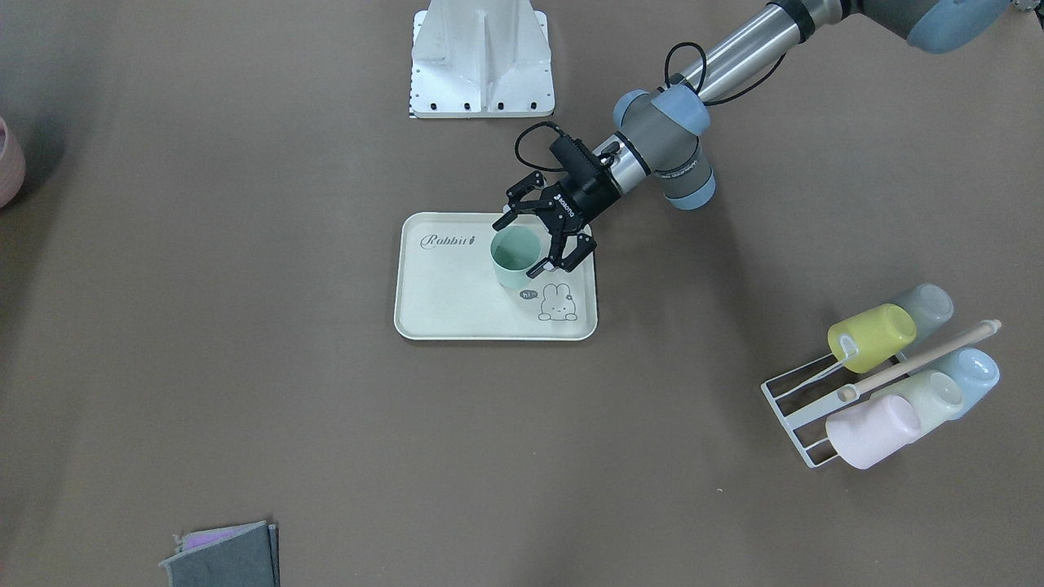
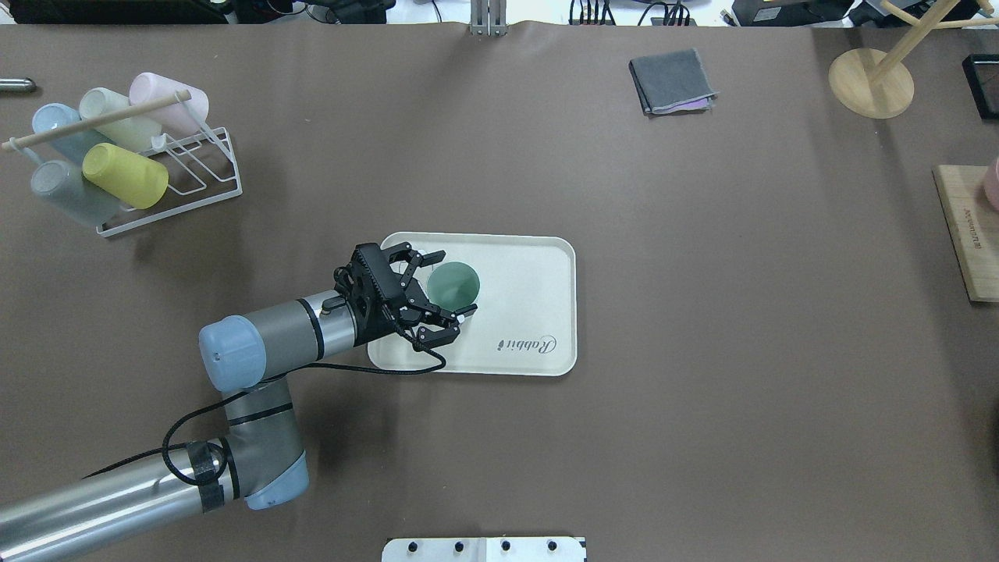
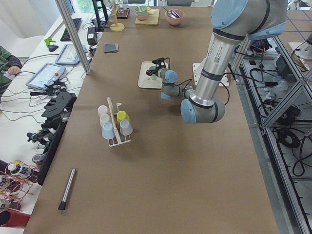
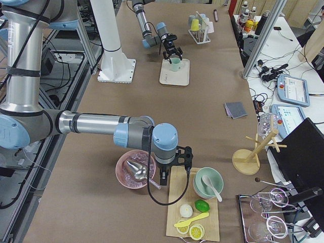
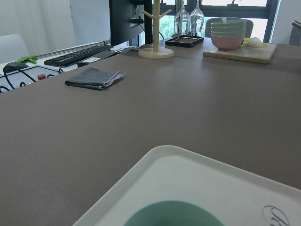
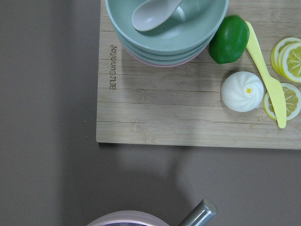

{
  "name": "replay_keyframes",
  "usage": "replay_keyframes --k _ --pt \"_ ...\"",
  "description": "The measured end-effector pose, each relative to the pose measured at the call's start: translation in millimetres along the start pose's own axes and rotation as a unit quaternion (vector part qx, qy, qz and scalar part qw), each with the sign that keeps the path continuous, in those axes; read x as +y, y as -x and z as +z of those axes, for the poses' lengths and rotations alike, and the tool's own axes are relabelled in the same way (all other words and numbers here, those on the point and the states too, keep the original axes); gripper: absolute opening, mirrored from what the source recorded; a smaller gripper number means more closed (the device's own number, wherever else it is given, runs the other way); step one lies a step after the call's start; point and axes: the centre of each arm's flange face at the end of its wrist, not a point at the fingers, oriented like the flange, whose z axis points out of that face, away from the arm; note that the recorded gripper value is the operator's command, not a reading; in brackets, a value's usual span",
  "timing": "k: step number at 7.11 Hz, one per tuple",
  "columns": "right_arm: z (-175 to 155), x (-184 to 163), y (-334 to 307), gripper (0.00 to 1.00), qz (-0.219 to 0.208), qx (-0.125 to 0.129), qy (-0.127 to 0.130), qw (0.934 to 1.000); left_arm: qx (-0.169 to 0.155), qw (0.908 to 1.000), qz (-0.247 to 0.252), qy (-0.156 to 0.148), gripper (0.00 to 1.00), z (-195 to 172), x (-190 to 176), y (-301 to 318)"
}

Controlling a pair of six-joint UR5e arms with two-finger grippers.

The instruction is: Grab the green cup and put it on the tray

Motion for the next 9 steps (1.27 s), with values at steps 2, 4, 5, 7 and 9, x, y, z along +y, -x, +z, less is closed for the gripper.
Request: replay_keyframes --k 2,4,5,7,9 --pt "0 0 0 1.00 0.000 0.000 -0.001 1.0000 -0.012 0.9998 0.003 0.017 0.99 0 -38 -5" --pt "0 -1 0 1.00 0.000 -0.001 -0.001 1.0000 -0.073 0.9923 0.016 0.099 0.99 3 -82 18" --pt "0 -1 0 1.00 0.000 -0.001 -0.001 1.0000 -0.111 0.9827 0.022 0.146 0.99 3 -92 41" --pt "0 -1 0 1.00 0.000 -0.001 -0.001 1.0000 -0.196 0.9480 0.025 0.249 0.99 -1 -97 103" --pt "0 -1 0 1.00 0.000 -0.001 -0.001 1.0000 -0.267 0.9004 0.034 0.342 0.99 -23 -107 162"
